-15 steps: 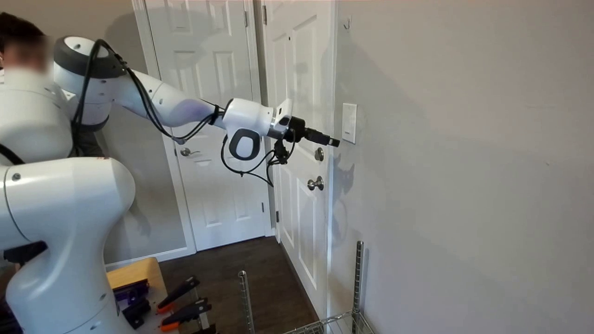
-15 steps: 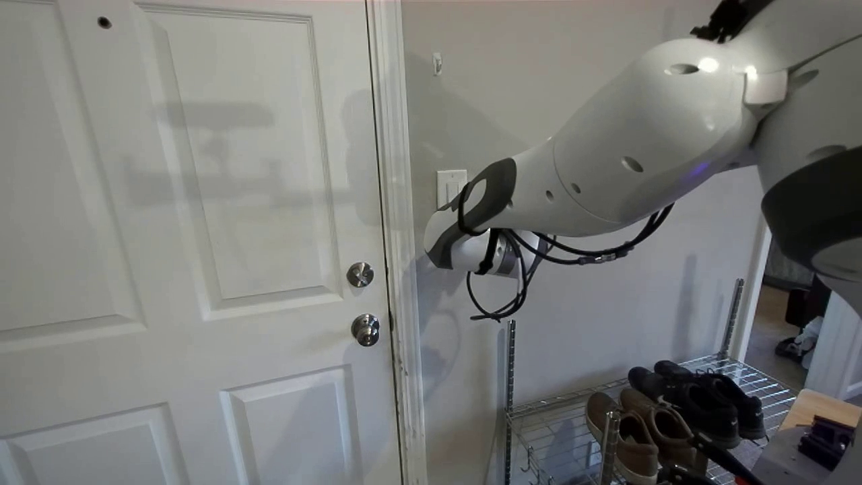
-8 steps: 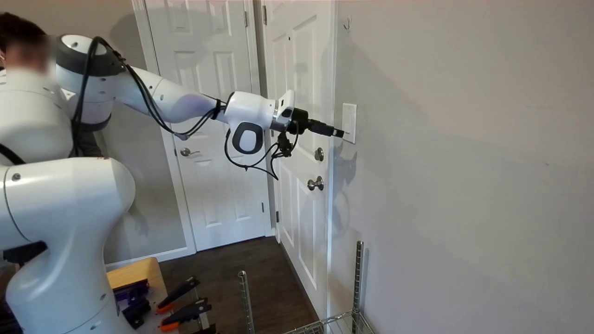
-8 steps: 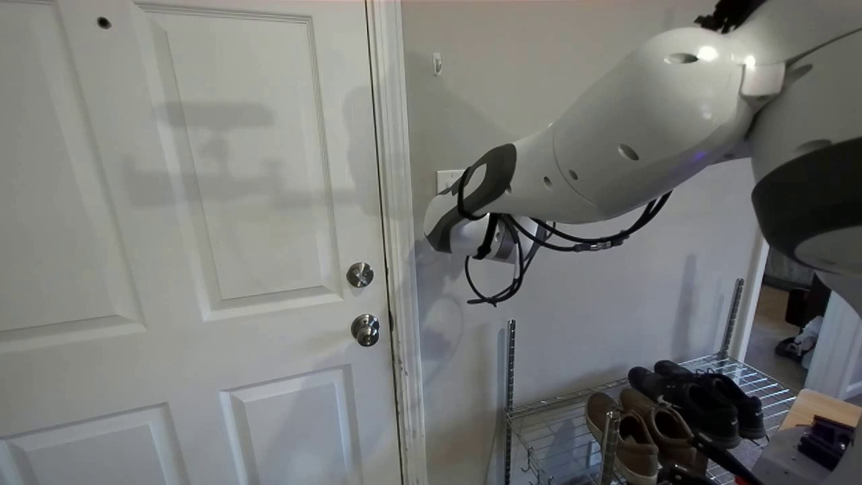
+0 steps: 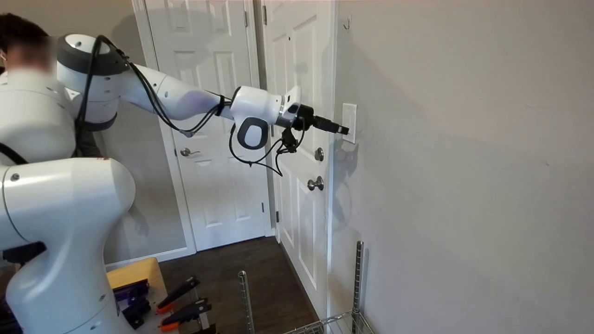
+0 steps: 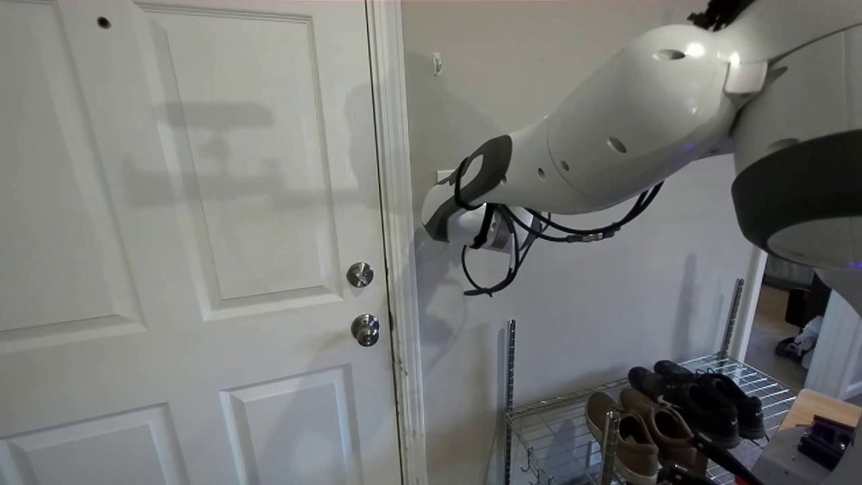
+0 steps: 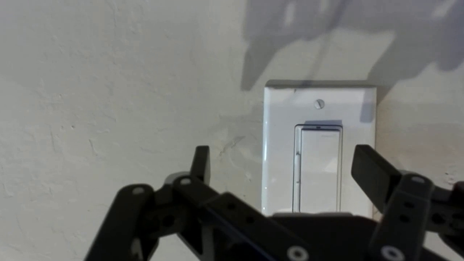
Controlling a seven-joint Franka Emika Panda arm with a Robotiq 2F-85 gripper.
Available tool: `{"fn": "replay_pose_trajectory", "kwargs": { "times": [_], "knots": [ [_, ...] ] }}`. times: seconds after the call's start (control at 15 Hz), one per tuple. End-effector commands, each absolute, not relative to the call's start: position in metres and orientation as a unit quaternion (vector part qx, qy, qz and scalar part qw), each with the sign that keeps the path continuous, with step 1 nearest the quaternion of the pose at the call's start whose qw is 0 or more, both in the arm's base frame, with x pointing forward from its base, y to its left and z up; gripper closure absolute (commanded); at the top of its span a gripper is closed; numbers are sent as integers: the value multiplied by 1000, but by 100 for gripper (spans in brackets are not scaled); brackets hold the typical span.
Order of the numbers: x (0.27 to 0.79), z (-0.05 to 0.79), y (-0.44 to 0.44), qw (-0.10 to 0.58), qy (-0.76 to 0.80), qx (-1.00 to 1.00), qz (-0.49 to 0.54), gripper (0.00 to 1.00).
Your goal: Turn off the light
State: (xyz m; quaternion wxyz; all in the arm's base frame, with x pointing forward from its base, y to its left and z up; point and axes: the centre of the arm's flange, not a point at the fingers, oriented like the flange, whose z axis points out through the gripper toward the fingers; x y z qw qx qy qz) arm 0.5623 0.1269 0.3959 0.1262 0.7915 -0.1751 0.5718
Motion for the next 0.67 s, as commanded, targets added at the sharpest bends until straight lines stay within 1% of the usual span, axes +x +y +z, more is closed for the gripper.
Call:
{"fn": "replay_pose_trajectory", "kwargs": {
  "times": [0.0,0.6],
  "knots": [
    [576,409,129,132,-173,797,563,0],
    [607,411,103,126,-168,817,538,0]
  ]
}}
